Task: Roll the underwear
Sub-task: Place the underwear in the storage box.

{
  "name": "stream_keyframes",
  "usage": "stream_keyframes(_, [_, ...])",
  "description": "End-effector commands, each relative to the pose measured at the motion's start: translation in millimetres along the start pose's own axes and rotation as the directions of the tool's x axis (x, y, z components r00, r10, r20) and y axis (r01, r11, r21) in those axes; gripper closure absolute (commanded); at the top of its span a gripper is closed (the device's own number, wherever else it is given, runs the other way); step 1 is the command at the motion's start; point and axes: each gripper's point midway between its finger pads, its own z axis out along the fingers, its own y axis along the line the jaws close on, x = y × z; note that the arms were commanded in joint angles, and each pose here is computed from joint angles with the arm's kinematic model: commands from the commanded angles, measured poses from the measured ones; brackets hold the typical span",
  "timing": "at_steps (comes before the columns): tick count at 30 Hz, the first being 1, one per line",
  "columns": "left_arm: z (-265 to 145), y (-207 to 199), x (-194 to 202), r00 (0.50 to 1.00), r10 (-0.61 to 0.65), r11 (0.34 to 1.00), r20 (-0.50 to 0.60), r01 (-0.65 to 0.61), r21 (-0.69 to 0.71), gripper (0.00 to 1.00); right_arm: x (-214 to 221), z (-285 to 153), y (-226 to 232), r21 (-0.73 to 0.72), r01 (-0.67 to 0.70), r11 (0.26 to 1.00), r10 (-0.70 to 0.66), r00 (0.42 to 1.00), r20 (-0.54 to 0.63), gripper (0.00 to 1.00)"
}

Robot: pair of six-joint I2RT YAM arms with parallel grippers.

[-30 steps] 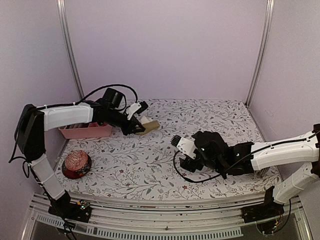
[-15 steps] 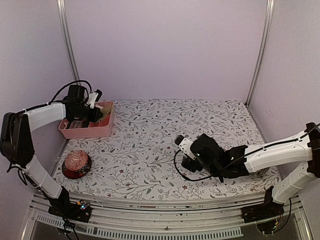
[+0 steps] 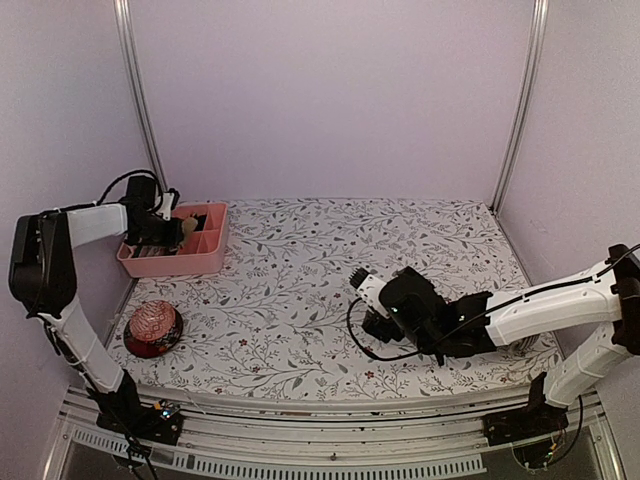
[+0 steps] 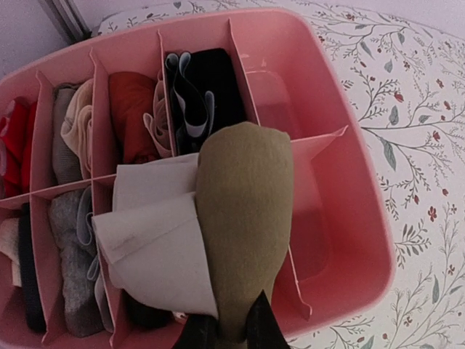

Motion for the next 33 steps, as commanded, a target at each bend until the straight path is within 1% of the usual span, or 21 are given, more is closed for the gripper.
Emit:
stream_keyframes(1, [12.4, -2.3, 10.9, 0.998, -0.021, 0.999, -0.063, 0.023, 0.026, 1.0, 6.6, 5.0, -0.6, 0.031, -0.003, 1.0, 0.003, 1.0, -0.012, 0.01])
stream_keyframes(4, [15.1, -12.2, 18.4, 0.994, -0.025, 0.996, -0.109, 0.034, 0.082, 1.0, 9.0, 7.4, 1.4, 0.034, 0.011, 0.999, -0.01, 1.0, -0.02, 0.01])
stream_keyframes(8, [11.3, -15.8, 20.2, 0.995, -0.017, 0.995, -0.094, 0.026, 0.093, 1.0, 11.5, 10.1, 2.3, 0.046, 0.022, 0.999, -0.021, 0.999, -0.031, 0.01])
stream_keyframes(13, [16.7, -12.4, 34.1, 0.991, 0.001, 0.998, -0.131, 0.007, 0.065, 1.0, 11.8, 11.2, 2.8, 0.051, 0.03, 0.998, -0.028, 0.999, -0.036, 0.01])
stream_keyframes(22, [44.7, -9.3, 48.4, 0.975, -0.001, 0.999, -0.222, 0.013, 0.051, 1.0, 12.5, 12.2, 2.9, 0.051, 0.029, 0.998, -0.027, 0.999, -0.038, 0.01])
stream_keyframes(27, [55.8, -9.6, 53.2, 0.967, 0.01, 1.0, -0.254, -0.002, 0.03, 1.0, 13.5, 13.5, 5.4, 0.047, 0.038, 0.998, -0.036, 0.998, -0.042, 0.01])
stream_keyframes(33, [62.7, -10.4, 73.3, 0.947, 0.041, 0.999, -0.319, -0.044, -0.003, 1.0, 15.1, 15.9, 8.7, 0.044, 0.051, 0.998, -0.049, 0.998, -0.051, 0.01])
